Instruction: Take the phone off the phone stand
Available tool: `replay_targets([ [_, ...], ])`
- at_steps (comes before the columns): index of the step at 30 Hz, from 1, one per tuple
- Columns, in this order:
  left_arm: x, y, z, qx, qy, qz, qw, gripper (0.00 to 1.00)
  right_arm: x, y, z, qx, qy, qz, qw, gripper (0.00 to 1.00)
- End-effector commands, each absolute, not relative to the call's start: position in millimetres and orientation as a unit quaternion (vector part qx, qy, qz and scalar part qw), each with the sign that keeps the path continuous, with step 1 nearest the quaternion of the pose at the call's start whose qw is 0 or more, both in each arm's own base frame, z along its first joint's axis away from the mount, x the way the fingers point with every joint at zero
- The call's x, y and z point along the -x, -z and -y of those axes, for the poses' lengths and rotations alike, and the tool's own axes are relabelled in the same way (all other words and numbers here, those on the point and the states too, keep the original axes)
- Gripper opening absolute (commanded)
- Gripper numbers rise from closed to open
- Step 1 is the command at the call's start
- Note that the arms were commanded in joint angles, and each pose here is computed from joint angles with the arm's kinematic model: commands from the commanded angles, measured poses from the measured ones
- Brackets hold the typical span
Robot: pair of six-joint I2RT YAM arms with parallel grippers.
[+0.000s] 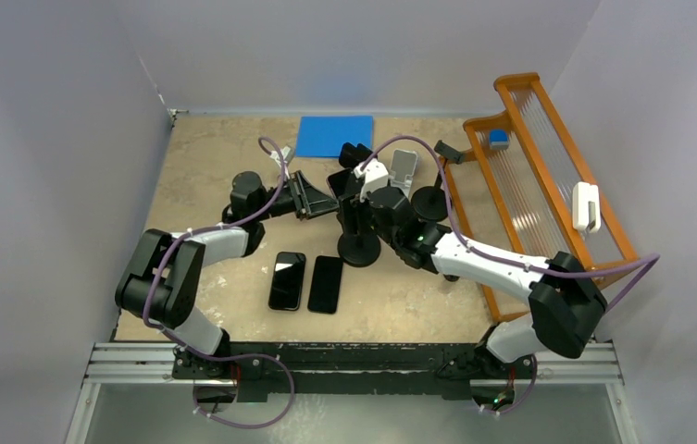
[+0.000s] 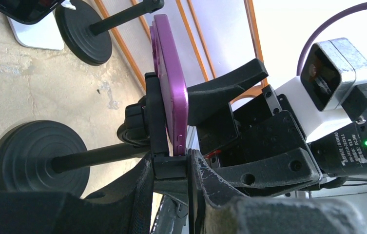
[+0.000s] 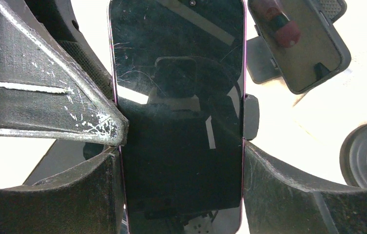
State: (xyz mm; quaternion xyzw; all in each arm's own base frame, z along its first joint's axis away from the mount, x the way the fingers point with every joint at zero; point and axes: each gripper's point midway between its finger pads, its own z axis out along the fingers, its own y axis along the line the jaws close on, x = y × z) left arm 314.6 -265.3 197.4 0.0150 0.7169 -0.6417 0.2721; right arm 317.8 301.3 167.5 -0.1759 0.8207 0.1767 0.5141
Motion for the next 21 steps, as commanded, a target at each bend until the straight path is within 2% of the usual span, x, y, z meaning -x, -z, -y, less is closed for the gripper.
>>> replay_targets([
  [1, -320, -184, 255, 0.01, 0.631, -0.721, 0.287, 0.0, -329, -185, -283, 0.106, -0.205, -0.815, 0.532, 0.0],
  [21, -311, -171, 258, -0.009, 0.639, -0.715, 0.284, 0.0, -322, -181, -281, 0.094, -0.296, -0.805, 0.505, 0.0],
])
